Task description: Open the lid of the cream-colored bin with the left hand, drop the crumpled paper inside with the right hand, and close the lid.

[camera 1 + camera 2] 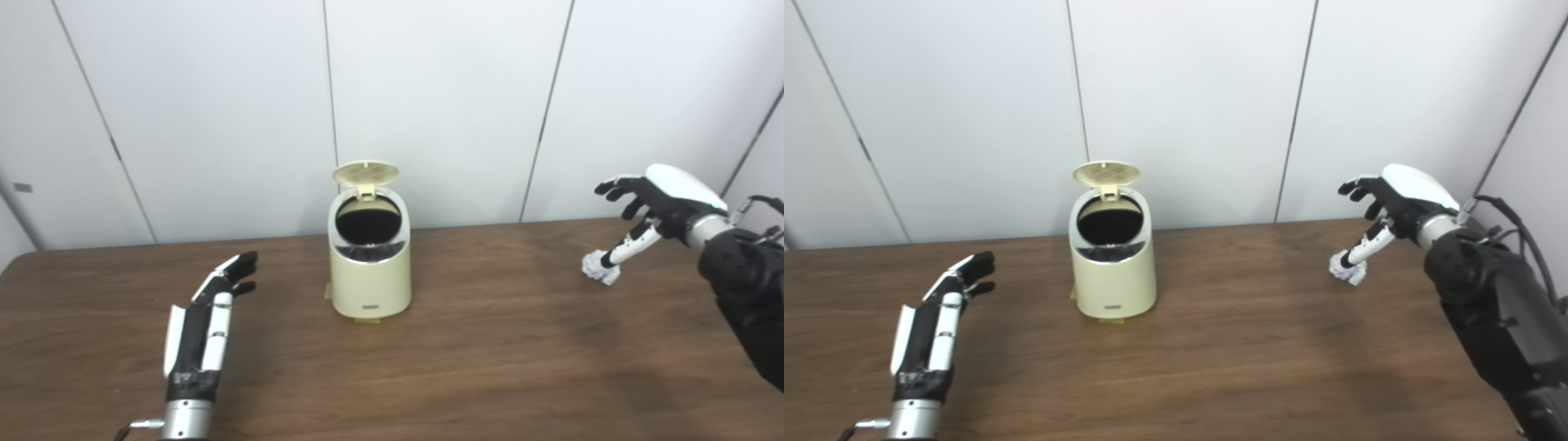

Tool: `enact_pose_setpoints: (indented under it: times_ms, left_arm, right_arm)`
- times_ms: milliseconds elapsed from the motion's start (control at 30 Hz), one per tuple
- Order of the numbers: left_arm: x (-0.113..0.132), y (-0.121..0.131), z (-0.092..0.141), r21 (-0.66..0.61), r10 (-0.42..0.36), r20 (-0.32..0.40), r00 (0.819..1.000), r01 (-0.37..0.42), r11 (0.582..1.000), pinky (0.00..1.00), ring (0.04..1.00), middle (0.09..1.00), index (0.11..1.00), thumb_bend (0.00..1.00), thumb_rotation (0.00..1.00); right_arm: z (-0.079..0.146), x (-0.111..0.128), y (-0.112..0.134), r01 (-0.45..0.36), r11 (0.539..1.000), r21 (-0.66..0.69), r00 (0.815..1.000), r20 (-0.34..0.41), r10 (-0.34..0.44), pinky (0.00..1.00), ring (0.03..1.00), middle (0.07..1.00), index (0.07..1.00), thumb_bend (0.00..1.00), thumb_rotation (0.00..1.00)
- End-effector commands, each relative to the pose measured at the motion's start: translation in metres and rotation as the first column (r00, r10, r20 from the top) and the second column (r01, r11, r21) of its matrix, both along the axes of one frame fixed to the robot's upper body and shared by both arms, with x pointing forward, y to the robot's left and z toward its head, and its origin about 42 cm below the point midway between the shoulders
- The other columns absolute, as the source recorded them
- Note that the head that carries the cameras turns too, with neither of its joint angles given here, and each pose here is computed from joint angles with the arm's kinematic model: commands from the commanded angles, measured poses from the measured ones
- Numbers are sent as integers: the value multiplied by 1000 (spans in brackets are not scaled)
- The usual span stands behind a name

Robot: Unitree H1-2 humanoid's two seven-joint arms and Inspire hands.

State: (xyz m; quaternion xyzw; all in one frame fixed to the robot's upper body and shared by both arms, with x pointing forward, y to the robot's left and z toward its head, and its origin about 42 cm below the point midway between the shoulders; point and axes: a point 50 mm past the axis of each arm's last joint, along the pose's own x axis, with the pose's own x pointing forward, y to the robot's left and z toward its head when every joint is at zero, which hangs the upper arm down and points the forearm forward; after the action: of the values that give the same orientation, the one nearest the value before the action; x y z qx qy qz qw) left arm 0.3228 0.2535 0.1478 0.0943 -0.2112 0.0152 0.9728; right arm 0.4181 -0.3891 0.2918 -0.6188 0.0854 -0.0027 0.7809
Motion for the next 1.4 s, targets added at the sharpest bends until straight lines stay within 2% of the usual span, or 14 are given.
enact_pose_setpoints:
  times_ms: [0,100,167,233,333,533,667,767,867,900,967,1033,1200,1367]
  left_arm:
    - [7,4,16,2,-13,82,997,13,1000,780,830,834,824,119,1000]
    - [7,7,15,-4,-15,75,997,16,1000,789,830,833,827,130,1000]
    - [7,8,16,1,-18,83,996,18,1000,782,825,832,831,138,1000]
    - [7,9,16,8,-16,87,996,15,1000,774,823,832,831,149,1000]
    - [6,9,17,17,-19,87,996,18,1000,773,823,832,831,170,1000]
    - [5,8,18,9,-12,90,996,11,1000,761,813,823,824,137,1000]
    - [2,8,19,16,-15,88,996,13,1000,771,818,827,828,136,1000]
    - [1,8,20,20,-12,94,996,11,1000,773,817,826,827,132,1000]
    - [0,7,20,15,-13,96,995,11,1000,770,815,824,825,123,1000]
    - [0,7,20,10,-15,95,995,14,1000,773,817,825,825,123,1000]
    - [-1,6,20,10,-14,97,995,13,1000,771,816,824,824,120,1000]
    - [-1,6,20,14,-10,96,995,8,1000,769,815,823,823,125,1000]
    - [-2,7,22,21,-12,88,996,10,1000,778,822,828,827,122,1000]
    - [-3,9,22,33,-6,95,995,3,999,763,818,826,825,119,1000]
  right_arm:
    - [29,10,-11,6,997,-75,998,68,-1,561,723,799,778,964,203]
    - [19,15,-20,30,995,-92,999,29,-27,601,759,790,761,997,228]
    - [16,15,-24,40,995,-93,999,3,-39,654,818,838,762,1000,245]
    - [13,15,-27,37,995,-92,999,-20,-39,665,837,863,765,1000,255]
    - [8,14,-30,22,995,-96,999,-32,-25,660,819,849,760,1000,254]
    - [0,13,-23,3,995,-99,999,-36,-6,711,855,872,743,997,242]
    - [-4,15,-12,18,994,-110,998,-54,-24,677,843,886,756,953,187]
    - [-6,18,-5,24,991,-134,997,-75,-34,685,860,897,772,930,221]
    - [-7,21,1,13,992,-126,996,-83,-23,720,887,906,772,914,207]
    - [-7,22,2,8,993,-121,997,-80,-17,713,880,906,771,922,204]
    - [-9,23,3,-2,993,-117,997,-76,-6,614,773,845,771,945,205]
    - [-11,27,7,-22,992,-123,997,-81,12,575,721,799,772,959,215]
    - [-14,33,15,-54,987,-149,995,-89,41,567,695,748,791,960,183]
    - [-19,43,18,-67,986,-153,993,-103,51,612,752,814,806,969,206]
